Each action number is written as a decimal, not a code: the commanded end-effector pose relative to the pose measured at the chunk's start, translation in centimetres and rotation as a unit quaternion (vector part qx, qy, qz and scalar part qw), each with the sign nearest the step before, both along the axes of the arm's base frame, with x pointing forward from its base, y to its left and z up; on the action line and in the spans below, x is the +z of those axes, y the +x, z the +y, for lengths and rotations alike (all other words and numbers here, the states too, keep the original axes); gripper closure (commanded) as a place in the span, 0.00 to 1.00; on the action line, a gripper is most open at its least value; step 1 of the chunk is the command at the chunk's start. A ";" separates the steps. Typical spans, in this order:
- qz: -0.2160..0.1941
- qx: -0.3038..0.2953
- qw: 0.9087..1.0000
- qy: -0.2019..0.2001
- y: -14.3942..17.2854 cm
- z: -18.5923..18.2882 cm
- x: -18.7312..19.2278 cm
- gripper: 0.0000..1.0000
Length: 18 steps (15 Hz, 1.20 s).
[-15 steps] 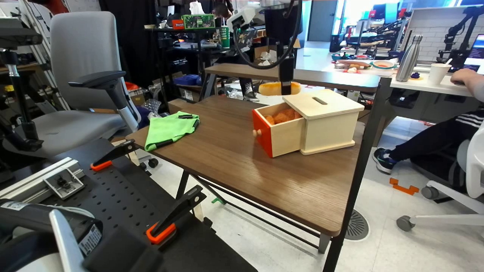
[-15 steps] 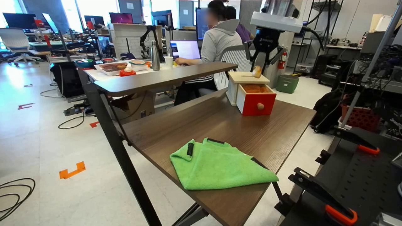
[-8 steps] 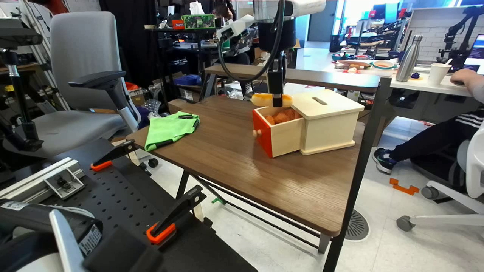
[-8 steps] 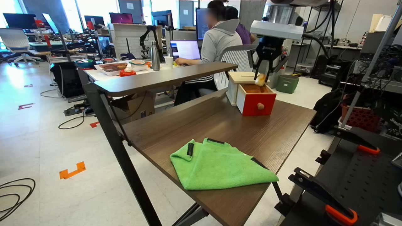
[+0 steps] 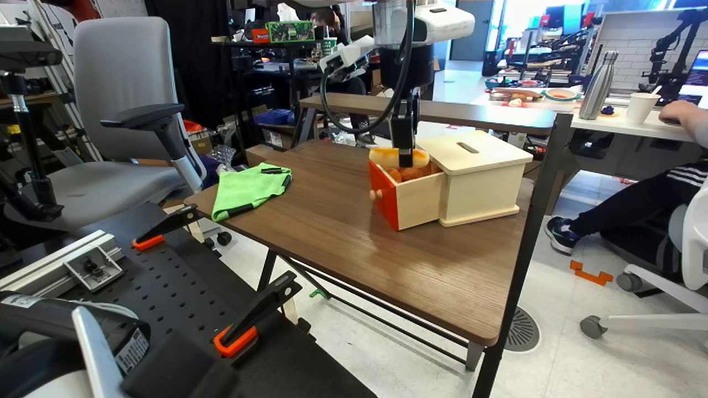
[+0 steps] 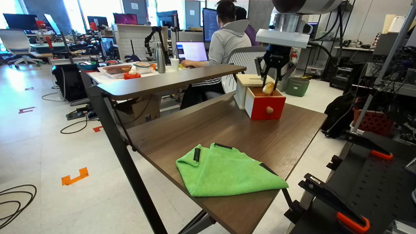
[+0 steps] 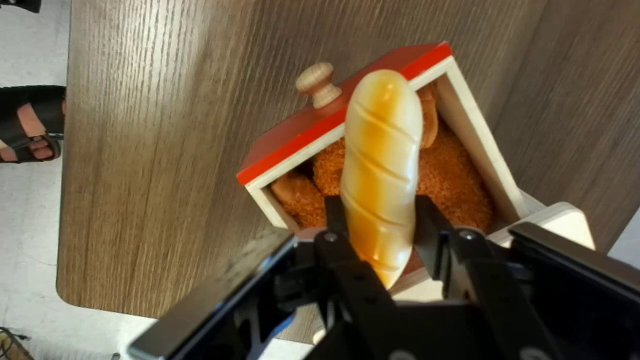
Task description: Pick the object and put it in the drawer
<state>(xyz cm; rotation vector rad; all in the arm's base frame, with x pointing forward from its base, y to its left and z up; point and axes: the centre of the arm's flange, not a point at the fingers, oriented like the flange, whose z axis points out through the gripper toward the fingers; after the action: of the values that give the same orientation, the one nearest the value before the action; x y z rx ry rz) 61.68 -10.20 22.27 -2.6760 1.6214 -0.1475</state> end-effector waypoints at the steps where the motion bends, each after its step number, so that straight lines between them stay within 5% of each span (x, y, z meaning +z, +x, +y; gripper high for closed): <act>1: 0.001 -0.008 1.000 -0.004 1.3 -0.1 -0.2 0.88; 3: 0.002 -0.010 1.000 -0.006 1.4 -0.2 -0.3 0.88; 4: 0.003 -0.012 1.000 -0.006 1.5 -0.2 -0.3 0.38; 5: 0.004 -0.013 1.000 -0.006 1.4 -0.2 -0.3 0.37; 10: 0.003 -0.013 1.000 -0.007 1.3 -0.3 -0.1 0.01; 18: 0.036 0.034 0.999 0.021 -2.2 2.2 3.4 0.00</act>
<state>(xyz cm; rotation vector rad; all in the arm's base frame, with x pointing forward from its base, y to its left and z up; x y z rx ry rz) 62.01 -9.76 22.27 -2.6884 1.6271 -0.0796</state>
